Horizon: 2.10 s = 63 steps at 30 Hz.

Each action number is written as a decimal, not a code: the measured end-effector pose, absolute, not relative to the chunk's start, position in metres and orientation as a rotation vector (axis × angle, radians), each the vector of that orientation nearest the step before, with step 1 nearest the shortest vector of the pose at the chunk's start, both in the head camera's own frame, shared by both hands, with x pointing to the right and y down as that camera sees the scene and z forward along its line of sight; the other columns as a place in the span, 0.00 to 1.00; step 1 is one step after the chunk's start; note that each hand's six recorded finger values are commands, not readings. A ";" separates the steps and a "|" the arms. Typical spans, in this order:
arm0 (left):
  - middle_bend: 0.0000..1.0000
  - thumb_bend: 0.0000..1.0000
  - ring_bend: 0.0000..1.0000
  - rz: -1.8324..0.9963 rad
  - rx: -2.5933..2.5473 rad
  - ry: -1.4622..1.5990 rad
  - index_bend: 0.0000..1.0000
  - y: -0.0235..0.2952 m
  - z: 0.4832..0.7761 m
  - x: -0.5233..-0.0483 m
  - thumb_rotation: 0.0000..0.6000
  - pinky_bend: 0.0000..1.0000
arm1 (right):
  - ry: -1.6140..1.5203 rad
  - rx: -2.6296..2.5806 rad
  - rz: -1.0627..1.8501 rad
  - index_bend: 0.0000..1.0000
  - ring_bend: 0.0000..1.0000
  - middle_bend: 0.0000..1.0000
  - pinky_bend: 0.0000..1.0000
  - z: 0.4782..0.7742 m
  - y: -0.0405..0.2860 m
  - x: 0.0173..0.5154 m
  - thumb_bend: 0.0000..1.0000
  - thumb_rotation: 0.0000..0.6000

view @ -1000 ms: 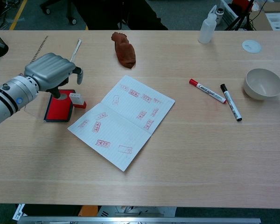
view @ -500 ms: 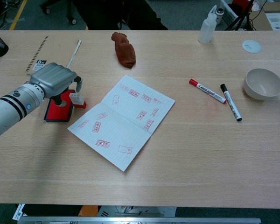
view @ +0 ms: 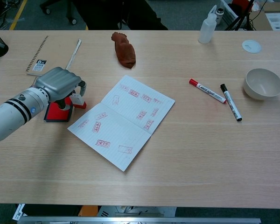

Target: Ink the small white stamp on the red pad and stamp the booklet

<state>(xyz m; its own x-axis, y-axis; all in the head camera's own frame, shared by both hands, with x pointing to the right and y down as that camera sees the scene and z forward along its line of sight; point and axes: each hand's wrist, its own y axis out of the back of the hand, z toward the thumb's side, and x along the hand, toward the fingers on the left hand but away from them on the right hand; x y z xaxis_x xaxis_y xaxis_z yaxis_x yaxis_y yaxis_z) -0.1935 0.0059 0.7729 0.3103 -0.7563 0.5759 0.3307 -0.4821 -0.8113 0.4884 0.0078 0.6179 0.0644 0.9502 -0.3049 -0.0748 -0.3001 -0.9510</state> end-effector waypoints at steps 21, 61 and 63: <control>1.00 0.22 1.00 -1.386 -1.569 0.377 0.48 0.006 0.777 -0.190 1.00 1.00 | -0.963 -1.401 1.414 0.20 0.25 0.31 0.37 0.615 0.013 0.495 0.20 1.00; 1.00 0.28 1.00 -1.403 -1.549 0.431 0.56 0.006 0.785 -0.183 1.00 1.00 | -0.960 -1.398 1.442 0.20 0.25 0.32 0.37 0.619 0.013 0.502 0.20 1.00; 1.00 0.28 1.00 -1.402 -1.550 0.432 0.56 0.006 0.785 -0.183 1.00 1.00 | -0.960 -1.397 1.442 0.20 0.25 0.32 0.37 0.618 0.013 0.502 0.20 1.00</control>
<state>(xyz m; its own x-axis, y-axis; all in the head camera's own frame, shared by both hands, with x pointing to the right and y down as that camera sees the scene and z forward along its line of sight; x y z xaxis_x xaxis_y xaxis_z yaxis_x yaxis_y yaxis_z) -0.1827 0.0059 0.7849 0.2754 -0.7807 0.5609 0.3298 -0.4713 -0.8180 0.5019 0.0132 0.6185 0.0249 0.9497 -0.3123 -0.0779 -0.3096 -0.9477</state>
